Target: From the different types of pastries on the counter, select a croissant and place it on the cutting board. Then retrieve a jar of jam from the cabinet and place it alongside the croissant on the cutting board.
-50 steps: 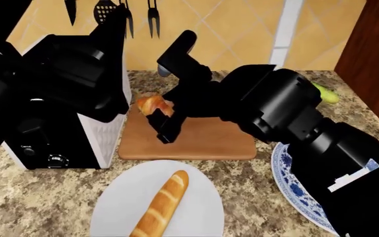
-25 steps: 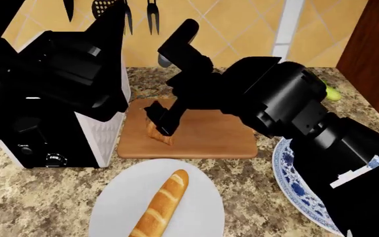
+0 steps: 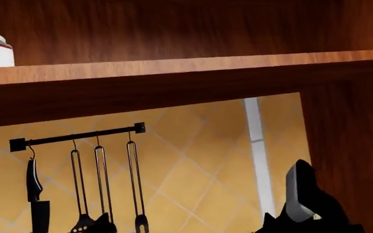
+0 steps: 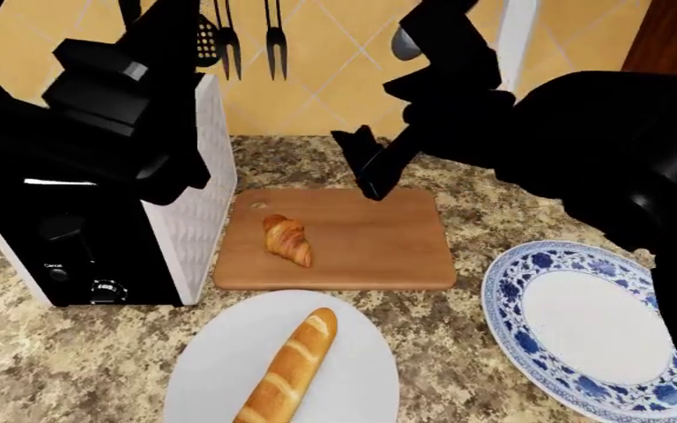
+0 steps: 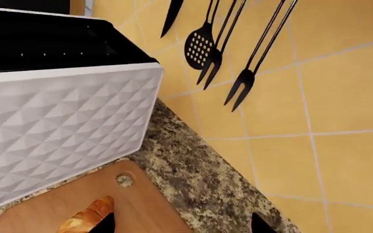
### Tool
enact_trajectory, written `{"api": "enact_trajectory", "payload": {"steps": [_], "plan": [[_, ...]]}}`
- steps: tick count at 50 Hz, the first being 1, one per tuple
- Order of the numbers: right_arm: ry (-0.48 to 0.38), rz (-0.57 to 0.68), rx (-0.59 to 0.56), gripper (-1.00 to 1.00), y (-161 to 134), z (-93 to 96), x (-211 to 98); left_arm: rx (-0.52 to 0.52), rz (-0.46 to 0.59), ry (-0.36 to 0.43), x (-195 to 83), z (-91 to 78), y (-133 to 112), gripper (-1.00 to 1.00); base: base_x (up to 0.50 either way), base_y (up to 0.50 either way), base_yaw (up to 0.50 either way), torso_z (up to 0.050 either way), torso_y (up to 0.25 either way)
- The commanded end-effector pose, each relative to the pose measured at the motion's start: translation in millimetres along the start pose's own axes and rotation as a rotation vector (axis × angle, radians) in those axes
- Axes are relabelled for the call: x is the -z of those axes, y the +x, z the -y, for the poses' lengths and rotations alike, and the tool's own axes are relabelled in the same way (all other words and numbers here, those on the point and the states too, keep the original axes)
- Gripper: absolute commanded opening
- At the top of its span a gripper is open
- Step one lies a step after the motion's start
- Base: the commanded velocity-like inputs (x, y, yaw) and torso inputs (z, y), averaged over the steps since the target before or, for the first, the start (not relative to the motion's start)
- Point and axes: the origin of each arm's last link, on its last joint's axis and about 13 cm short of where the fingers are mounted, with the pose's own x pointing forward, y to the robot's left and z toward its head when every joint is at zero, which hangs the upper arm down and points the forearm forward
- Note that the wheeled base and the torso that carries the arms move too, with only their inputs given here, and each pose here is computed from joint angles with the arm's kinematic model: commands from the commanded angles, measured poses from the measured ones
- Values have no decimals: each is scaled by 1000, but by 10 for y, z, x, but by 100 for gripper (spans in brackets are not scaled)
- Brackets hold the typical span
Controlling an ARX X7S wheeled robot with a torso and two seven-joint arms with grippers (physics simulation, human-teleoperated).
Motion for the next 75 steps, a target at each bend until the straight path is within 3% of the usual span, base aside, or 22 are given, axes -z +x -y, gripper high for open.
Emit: {"api": "enact_trajectory", "payload": {"steps": [1, 7, 12, 16, 22, 37, 47, 51, 58, 61, 63, 66, 75], "plan": [[26, 91, 171, 100, -380, 62, 86, -118, 93, -8, -92, -29, -110, 100, 0, 0, 0, 0, 0], [49, 120, 207, 100, -409, 59, 142, -264, 177, 25, -177, -94, -229, 100, 0, 0, 0, 0, 0], [59, 132, 210, 100, -424, 33, 164, -294, 248, 107, -237, -108, -286, 100, 0, 0, 0, 0, 0], [61, 137, 207, 100, -462, -15, 178, -284, 326, 120, -376, -147, -267, 100, 0, 0, 0, 0, 0], [68, 144, 208, 100, -499, -60, 221, -287, 359, 39, -661, -215, -156, 100, 0, 0, 0, 0, 0], [71, 168, 172, 100, -496, -163, 249, -356, 309, 79, -1124, -568, 470, 100, 0, 0, 0, 0, 0], [66, 175, 148, 100, -476, -210, 270, -327, 272, 122, -1282, -704, 873, 100, 0, 0, 0, 0, 0], [53, 180, 149, 100, -469, -221, 275, -294, 335, 117, -1318, -667, 879, 100, 0, 0, 0, 0, 0], [52, 182, 148, 100, -469, -222, 275, -288, 347, 116, -1319, -657, 873, 100, 0, 0, 0, 0, 0], [53, 185, 149, 100, -482, -228, 270, -286, 323, 98, -1369, -718, 972, 100, 0, 0, 0, 0, 0], [55, 189, 150, 100, -486, -226, 275, -288, 300, 12, -1418, -810, 1086, 100, 0, 0, 0, 0, 0], [58, 189, 151, 100, -487, -223, 286, -296, 288, -25, -1495, -916, 1214, 100, 0, 0, 0, 0, 0], [60, 191, 154, 100, -499, -227, 284, -387, 165, -7, -1503, -1161, 1496, 100, 0, 0, 0, 0, 0]]}}
